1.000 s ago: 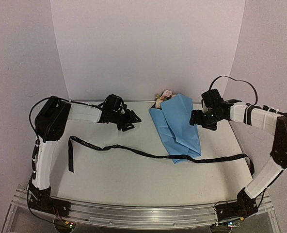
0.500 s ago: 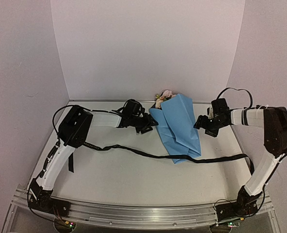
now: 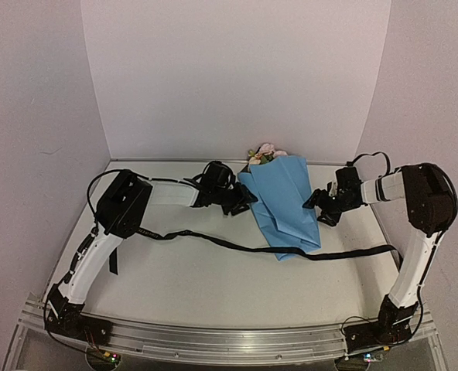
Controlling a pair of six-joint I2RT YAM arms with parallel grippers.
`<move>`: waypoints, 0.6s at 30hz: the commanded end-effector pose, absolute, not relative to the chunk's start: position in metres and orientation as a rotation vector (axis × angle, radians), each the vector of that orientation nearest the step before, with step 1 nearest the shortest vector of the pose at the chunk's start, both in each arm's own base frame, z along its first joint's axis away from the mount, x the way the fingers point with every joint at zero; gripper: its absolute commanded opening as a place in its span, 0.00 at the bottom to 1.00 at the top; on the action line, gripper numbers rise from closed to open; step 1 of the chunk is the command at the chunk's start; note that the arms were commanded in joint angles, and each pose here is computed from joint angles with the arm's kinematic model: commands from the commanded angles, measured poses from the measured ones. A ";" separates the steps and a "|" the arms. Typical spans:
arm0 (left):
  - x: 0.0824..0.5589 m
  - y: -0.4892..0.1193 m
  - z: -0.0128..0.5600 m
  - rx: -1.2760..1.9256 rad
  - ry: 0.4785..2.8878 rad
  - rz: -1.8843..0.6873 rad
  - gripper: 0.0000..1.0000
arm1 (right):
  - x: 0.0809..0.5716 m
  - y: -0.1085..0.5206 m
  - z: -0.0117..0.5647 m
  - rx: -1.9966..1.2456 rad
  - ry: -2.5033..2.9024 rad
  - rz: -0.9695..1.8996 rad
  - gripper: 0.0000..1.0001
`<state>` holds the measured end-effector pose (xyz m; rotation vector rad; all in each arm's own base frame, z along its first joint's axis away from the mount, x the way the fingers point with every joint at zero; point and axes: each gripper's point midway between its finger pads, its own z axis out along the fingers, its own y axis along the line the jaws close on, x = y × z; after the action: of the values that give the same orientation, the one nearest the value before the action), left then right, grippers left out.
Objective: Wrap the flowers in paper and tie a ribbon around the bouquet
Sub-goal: Pick up the folded bouquet from the corner of the board.
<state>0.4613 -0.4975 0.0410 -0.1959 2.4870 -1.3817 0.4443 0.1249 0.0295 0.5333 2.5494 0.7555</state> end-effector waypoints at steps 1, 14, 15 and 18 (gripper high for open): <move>0.461 -0.510 0.036 -0.205 2.472 -1.437 0.46 | 0.456 0.145 0.034 0.526 2.518 0.908 0.79; 0.472 -0.532 0.052 -0.136 2.407 -1.553 0.32 | 0.462 0.165 0.037 0.374 2.579 0.758 0.62; 0.473 -0.534 0.055 -0.127 2.401 -1.560 0.31 | 0.462 0.165 0.039 0.356 2.580 0.725 0.62; 0.475 -0.536 0.059 -0.108 2.385 -1.567 0.27 | 0.464 0.166 0.046 0.312 2.577 0.640 0.60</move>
<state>0.4718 -0.5248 0.0381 -0.1694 2.4415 -1.5107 0.4548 0.1660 0.0297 0.4012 2.5947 0.7867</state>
